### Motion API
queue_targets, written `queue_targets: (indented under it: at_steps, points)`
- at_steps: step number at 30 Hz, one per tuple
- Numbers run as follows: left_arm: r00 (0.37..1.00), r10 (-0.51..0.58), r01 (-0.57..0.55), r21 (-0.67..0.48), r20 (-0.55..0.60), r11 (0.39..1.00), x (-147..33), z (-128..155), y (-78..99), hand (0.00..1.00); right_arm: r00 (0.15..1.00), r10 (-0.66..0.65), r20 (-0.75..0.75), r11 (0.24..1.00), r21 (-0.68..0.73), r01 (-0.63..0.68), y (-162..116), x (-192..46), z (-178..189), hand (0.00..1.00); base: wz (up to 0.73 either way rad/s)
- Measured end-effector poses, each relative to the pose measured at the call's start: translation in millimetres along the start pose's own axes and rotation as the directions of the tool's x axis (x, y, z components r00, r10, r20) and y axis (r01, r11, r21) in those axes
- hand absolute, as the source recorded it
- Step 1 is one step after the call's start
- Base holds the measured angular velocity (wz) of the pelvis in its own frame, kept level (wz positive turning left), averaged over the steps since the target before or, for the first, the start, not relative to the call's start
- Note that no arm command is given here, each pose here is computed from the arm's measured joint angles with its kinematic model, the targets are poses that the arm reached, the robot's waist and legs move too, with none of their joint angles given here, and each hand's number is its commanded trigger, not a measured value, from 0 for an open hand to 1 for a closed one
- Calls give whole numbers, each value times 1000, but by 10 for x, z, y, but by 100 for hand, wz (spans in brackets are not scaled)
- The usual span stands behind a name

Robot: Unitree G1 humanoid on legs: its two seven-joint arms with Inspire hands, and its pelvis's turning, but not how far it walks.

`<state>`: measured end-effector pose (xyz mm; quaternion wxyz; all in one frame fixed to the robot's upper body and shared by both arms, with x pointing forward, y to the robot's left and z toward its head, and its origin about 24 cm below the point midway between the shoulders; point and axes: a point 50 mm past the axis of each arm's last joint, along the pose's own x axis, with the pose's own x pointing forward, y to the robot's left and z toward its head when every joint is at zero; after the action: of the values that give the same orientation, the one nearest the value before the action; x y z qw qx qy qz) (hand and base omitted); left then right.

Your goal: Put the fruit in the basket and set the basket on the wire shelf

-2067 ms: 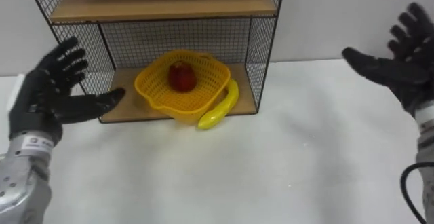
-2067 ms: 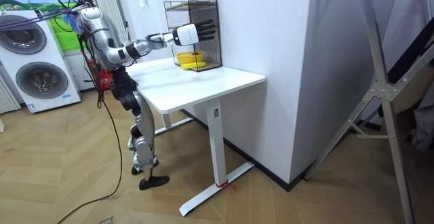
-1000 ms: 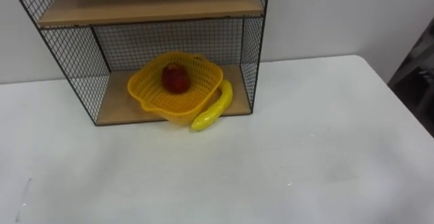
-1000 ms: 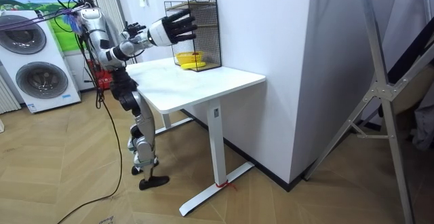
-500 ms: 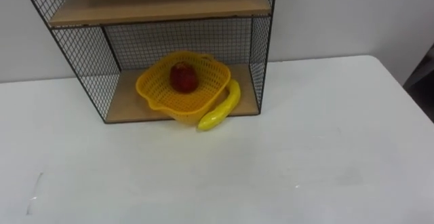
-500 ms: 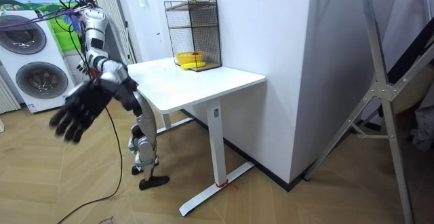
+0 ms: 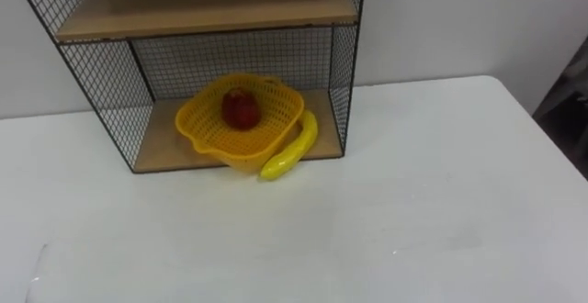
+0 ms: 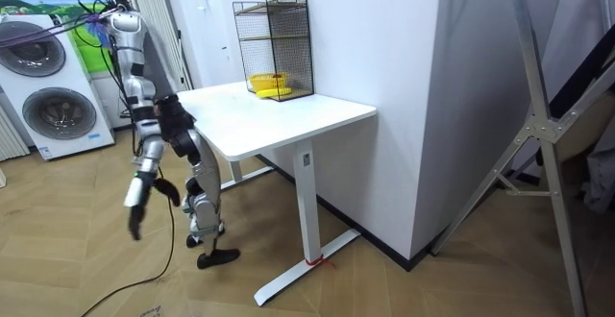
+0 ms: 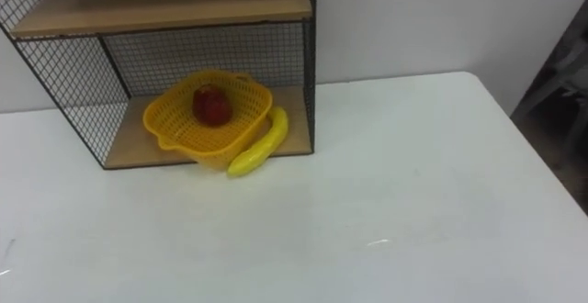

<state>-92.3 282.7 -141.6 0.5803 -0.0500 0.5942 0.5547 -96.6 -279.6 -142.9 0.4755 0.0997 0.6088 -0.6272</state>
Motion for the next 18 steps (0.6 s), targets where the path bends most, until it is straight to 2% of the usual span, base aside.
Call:
queue_targets:
  at_steps: [2, 5, 8, 13, 18]
  points:
    - [988, -137, 117, 253, 64, 960, -66, 95, -277, 0, 983, 148, 111, 958, -261, -115, 256, -96, 161, 0, -10]
    - [953, -285, 220, 414, 102, 883, -164, 231, -585, 0, 930, 320, 180, 871, -443, -214, 548, -243, 346, 0, -6]
    - [916, -380, 261, 527, 128, 809, -243, 331, -772, 0, 864, 468, 186, 770, -567, -295, 824, -415, 433, 0, 0]
    - [885, -449, 255, 682, 120, 685, -299, 355, -875, 0, 775, 607, 175, 618, -717, -322, 1048, -587, 439, 0, 0]
    - [870, -482, 248, 755, 102, 607, -326, 320, -921, 0, 718, 680, 149, 524, -783, -334, 1160, -687, 403, 0, 0]
